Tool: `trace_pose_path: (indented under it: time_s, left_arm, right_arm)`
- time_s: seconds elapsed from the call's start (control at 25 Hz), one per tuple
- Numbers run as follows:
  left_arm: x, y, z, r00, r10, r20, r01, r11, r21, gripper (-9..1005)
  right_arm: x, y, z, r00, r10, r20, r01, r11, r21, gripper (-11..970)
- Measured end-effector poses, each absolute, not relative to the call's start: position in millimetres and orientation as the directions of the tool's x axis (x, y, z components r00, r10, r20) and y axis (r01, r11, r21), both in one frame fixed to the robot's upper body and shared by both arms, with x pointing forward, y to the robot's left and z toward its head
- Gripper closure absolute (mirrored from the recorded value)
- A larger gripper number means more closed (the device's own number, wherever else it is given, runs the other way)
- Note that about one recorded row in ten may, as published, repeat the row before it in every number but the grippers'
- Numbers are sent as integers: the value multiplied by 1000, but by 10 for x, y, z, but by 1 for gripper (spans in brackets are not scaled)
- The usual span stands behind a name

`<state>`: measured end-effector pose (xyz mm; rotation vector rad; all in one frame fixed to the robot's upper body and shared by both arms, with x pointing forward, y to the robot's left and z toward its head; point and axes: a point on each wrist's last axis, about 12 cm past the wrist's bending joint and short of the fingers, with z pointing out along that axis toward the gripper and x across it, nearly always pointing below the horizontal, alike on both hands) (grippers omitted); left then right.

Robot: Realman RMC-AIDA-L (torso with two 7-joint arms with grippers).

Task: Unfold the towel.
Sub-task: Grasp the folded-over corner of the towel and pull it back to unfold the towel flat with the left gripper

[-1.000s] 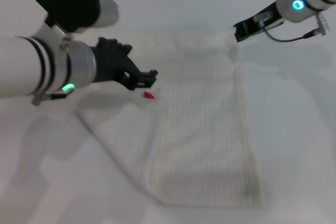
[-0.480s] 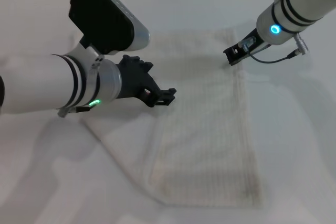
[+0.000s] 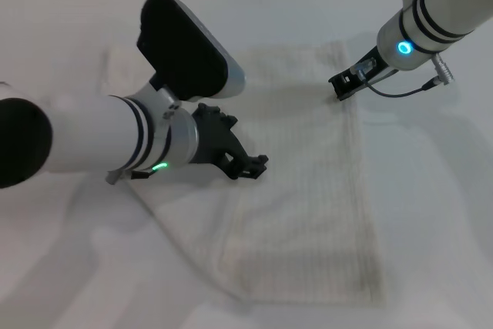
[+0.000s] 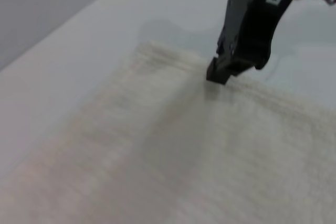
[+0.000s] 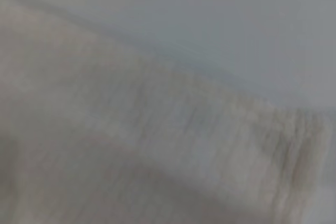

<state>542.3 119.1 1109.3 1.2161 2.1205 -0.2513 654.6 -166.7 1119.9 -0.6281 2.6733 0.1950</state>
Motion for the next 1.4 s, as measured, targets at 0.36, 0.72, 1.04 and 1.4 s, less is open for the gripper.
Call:
trace_pose_path:
  time_s: [0.36, 0.72, 1.04, 1.4]
  left_arm:
    - [5505, 1162, 10974, -384, 716, -583, 817, 558, 147, 279]
    - [5525, 1206, 11046, -413, 738, -534, 815, 561, 144, 432]
    - [5374, 1201, 11413, -435, 747, -503, 778, 593, 206, 699]
    - [5181, 1238, 11665, -503, 748, -433, 733, 635, 244, 919]
  right_arm:
    - [6536, -1660, 11196, -823, -409, -393, -460, 887, 42, 952]
    - [6535, -1652, 11202, -822, -413, -393, -464, 885, 41, 950]
    - [6529, -1641, 11194, -820, -419, -389, -469, 882, 38, 948]
    - [6519, -1646, 11176, -822, -420, -384, -469, 883, 38, 946]
